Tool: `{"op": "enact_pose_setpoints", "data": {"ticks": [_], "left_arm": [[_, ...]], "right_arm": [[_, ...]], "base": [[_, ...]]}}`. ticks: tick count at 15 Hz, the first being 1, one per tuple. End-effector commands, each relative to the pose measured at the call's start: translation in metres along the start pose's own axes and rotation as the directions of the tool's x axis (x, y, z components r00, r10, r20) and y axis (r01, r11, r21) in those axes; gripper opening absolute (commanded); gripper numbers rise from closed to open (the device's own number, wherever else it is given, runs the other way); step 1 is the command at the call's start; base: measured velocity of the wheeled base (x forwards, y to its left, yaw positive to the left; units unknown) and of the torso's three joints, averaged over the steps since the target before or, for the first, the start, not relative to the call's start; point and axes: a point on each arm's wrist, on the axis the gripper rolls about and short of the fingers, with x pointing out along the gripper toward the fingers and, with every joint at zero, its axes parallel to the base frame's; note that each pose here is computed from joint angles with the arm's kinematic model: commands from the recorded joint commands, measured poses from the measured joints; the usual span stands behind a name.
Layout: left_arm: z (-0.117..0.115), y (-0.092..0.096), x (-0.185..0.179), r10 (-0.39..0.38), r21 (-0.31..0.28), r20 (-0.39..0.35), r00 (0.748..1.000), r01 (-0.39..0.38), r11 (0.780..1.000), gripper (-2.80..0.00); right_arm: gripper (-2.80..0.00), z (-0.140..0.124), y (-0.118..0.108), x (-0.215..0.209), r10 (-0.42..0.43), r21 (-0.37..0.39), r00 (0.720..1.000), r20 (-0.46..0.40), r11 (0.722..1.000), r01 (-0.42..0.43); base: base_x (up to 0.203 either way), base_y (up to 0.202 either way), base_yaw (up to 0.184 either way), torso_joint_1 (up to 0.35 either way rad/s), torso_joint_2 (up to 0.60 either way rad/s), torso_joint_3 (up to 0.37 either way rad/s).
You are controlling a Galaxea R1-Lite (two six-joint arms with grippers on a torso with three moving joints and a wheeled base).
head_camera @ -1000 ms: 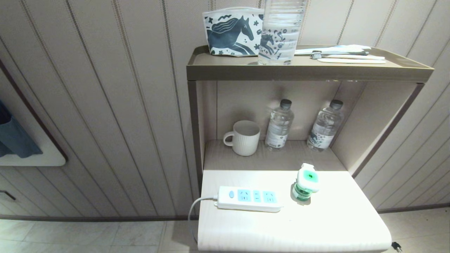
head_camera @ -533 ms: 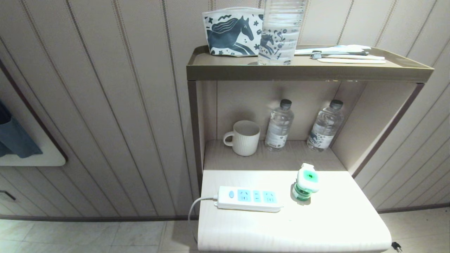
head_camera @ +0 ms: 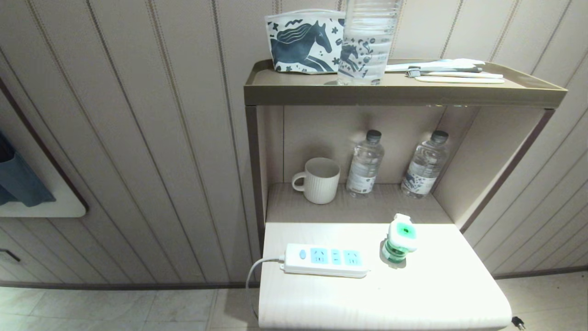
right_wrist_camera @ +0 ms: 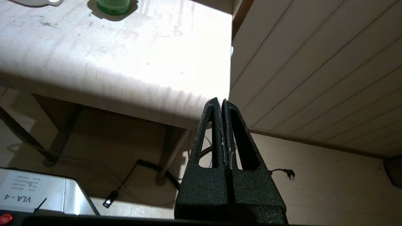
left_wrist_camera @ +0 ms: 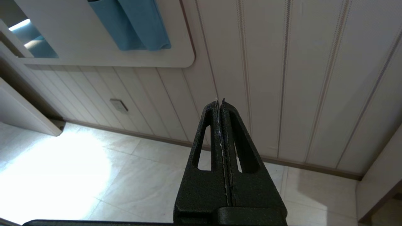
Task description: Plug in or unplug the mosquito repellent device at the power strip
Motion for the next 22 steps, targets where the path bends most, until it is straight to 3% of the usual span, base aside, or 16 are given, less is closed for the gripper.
{"op": "enact_pose_setpoints", "data": {"ticks": [1, 3, 5, 8, 10, 12, 22], "left_arm": [[0.0000, 0.0000, 0.0000, 0.002, 0.001, 0.000, 1.000, -0.002, 1.000, -2.80], [0.0000, 0.0001, 0.0000, 0.003, 0.001, 0.000, 1.000, -0.003, 1.000, -2.80], [0.0000, 0.0001, 0.0000, 0.003, 0.001, 0.000, 1.000, -0.003, 1.000, -2.80], [-0.0001, 0.0001, 0.0000, 0.004, 0.001, -0.001, 1.000, -0.004, 1.000, -2.80], [-0.0001, 0.0001, 0.0000, 0.004, 0.001, -0.001, 1.000, -0.004, 1.000, -2.80], [-0.0001, 0.0001, 0.0000, 0.004, 0.001, -0.001, 1.000, -0.004, 1.000, -2.80], [-0.0001, 0.0001, 0.0000, 0.004, 0.001, -0.001, 1.000, -0.004, 1.000, -2.80]], "right_arm": [[-2.80, -0.0059, 0.0024, -0.0094, -0.023, -0.006, 0.994, 0.104, 1.000, 0.024], [-2.80, -0.0095, 0.0034, -0.0161, -0.048, 0.001, 0.980, 0.192, 0.999, 0.049], [-2.80, -0.0086, 0.0029, -0.0170, -0.067, 0.064, 0.974, 0.216, 0.996, 0.055], [-2.80, -0.0083, 0.0028, -0.0171, -0.068, 0.108, 0.973, 0.220, 0.993, 0.044], [-2.80, -0.0096, 0.0038, -0.0167, -0.038, 0.190, 0.976, 0.213, 0.982, -0.004], [-2.80, -0.0157, 0.0059, -0.0162, -0.003, 0.237, 0.990, 0.143, 0.971, -0.032], [-2.80, -0.0147, 0.0049, -0.0152, -0.041, 0.274, 0.988, 0.151, 0.962, -0.002]], "base": [[0.000, 0.000, 0.000, 0.000, 0.00, 0.000], [0.000, 0.000, 0.000, 0.000, 0.00, 0.000], [0.000, 0.000, 0.000, 0.000, 0.00, 0.000], [0.000, 0.000, 0.000, 0.000, 0.00, 0.000], [0.000, 0.000, 0.000, 0.000, 0.00, 0.000], [0.000, 0.000, 0.000, 0.000, 0.00, 0.000], [0.000, 0.000, 0.000, 0.000, 0.00, 0.000]]}}
